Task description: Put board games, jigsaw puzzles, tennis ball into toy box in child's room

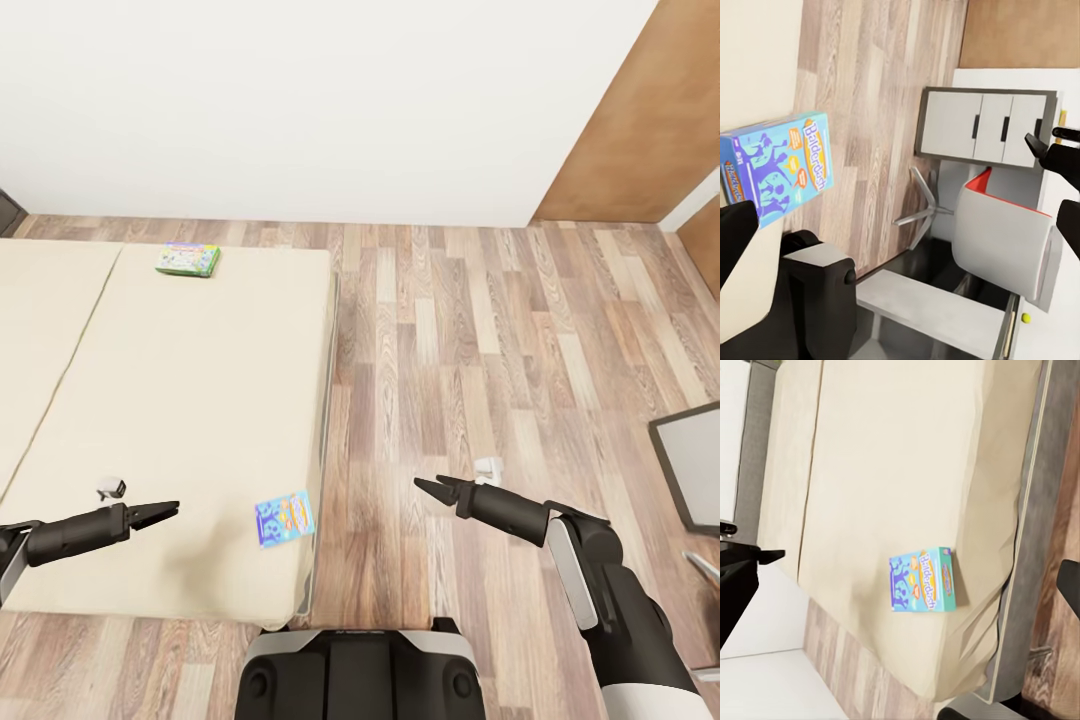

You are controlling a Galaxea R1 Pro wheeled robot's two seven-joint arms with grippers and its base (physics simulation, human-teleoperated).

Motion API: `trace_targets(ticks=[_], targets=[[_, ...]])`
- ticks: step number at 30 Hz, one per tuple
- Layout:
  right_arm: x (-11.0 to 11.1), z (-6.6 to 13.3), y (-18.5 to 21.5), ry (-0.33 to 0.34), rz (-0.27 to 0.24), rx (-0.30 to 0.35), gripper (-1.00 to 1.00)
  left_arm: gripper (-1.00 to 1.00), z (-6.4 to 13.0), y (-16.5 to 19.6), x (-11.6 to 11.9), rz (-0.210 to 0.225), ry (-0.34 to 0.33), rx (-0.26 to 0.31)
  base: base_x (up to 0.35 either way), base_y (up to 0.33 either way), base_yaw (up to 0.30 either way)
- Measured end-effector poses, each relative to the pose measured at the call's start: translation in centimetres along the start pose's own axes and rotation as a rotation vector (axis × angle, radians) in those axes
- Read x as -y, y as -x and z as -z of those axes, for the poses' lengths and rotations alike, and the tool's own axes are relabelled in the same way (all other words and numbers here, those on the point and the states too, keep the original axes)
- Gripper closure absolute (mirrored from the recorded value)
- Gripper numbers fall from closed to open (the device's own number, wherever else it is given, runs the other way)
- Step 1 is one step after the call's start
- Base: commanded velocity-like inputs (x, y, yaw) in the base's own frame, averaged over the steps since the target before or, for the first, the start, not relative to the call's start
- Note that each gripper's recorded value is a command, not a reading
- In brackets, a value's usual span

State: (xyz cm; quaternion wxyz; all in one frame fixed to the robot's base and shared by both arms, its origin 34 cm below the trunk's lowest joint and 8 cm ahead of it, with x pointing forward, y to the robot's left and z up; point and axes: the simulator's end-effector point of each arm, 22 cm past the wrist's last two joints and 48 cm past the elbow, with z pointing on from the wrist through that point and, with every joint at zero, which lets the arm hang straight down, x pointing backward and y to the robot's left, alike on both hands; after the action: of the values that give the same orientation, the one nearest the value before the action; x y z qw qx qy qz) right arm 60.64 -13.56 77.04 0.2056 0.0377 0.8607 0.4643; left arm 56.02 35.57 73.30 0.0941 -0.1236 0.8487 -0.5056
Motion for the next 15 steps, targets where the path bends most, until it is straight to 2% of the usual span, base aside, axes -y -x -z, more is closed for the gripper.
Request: trace_targets(ticks=[9,15], targets=[[-0.7,0.2,0.6,0.008,0.012,0.01,-1.0,-1.0,0.1,0.4,0.7,-0.011,-0.007,0.008,-0.005,0.0,0.0],[-1.2,0.5,1.1,0.02,0.015,0.023,-1.0,-1.0,0.1,0.6,1.1,-0.018,-0.011,0.01,-0.15,0.0,0.0]])
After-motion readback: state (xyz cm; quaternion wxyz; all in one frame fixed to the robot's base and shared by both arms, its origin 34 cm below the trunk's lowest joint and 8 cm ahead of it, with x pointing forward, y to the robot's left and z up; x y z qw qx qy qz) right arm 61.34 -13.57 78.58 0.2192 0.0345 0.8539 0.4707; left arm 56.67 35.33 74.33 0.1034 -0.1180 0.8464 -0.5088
